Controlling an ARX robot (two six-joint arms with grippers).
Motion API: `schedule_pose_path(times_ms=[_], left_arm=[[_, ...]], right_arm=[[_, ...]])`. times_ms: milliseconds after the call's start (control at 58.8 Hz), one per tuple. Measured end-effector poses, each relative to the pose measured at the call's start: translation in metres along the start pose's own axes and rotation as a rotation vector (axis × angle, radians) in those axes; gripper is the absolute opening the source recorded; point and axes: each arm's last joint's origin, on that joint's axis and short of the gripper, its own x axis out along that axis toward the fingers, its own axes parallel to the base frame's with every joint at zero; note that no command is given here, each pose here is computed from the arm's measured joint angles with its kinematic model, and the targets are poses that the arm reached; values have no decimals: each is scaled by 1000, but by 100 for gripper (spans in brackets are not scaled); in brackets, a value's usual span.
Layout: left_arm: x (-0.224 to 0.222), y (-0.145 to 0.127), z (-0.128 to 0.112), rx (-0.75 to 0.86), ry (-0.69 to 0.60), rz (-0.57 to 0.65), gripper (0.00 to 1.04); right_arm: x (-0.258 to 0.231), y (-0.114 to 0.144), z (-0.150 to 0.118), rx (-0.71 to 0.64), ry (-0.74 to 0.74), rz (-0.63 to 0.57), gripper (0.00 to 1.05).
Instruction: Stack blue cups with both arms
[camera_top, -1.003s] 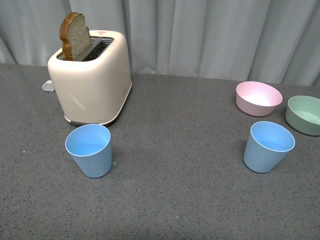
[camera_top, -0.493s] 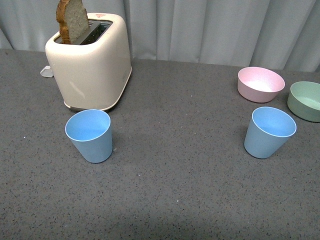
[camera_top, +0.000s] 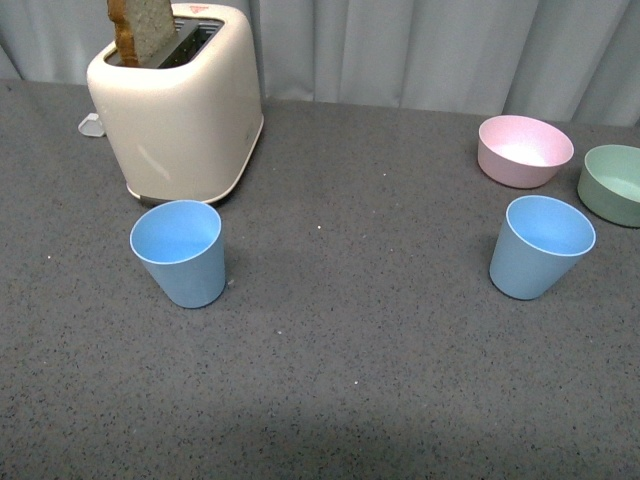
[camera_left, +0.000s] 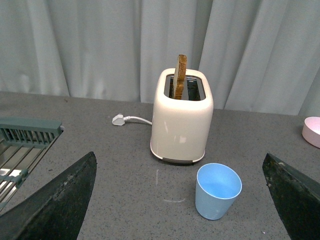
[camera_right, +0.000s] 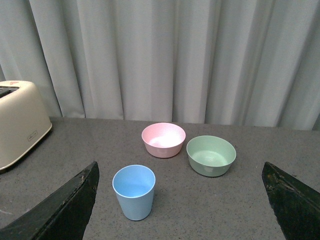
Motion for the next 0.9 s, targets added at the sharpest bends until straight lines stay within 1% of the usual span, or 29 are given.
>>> schedule_pose_path(times_ms=[68,102,119,153,170,221,323,408,544,646,816,901], left_arm=[[0,0,0,-6,7,15,98],[1,0,-1,-35,70,85,98],[2,0,-2,-56,162,146,98],[7,2,-4,-95,275,303,98],[10,2,-4,-108,299,329,98],[21,3,-2,-142,332,350,98],[57,1,11,-217,373,283,98],[90,-2,13,-254,441,221,98],[139,-10,-3,-267,603,145,98],[170,-16,-15,-264,709,113,98],[210,-29,-35,-278,876,63,98],[224,-33,-42,-297,929,54,98]], right_arm=[[0,0,0,0,0,0,95],[0,0,0,0,0,0,95],[0,0,0,0,0,0,95],[0,0,0,0,0,0,95],[0,0,0,0,0,0,95],[0,0,0,0,0,0,95],[0,0,0,0,0,0,95],[0,0,0,0,0,0,95],[0,0,0,0,0,0,95],[0,0,0,0,0,0,95],[0,0,0,0,0,0,95],[0,0,0,0,0,0,95]])
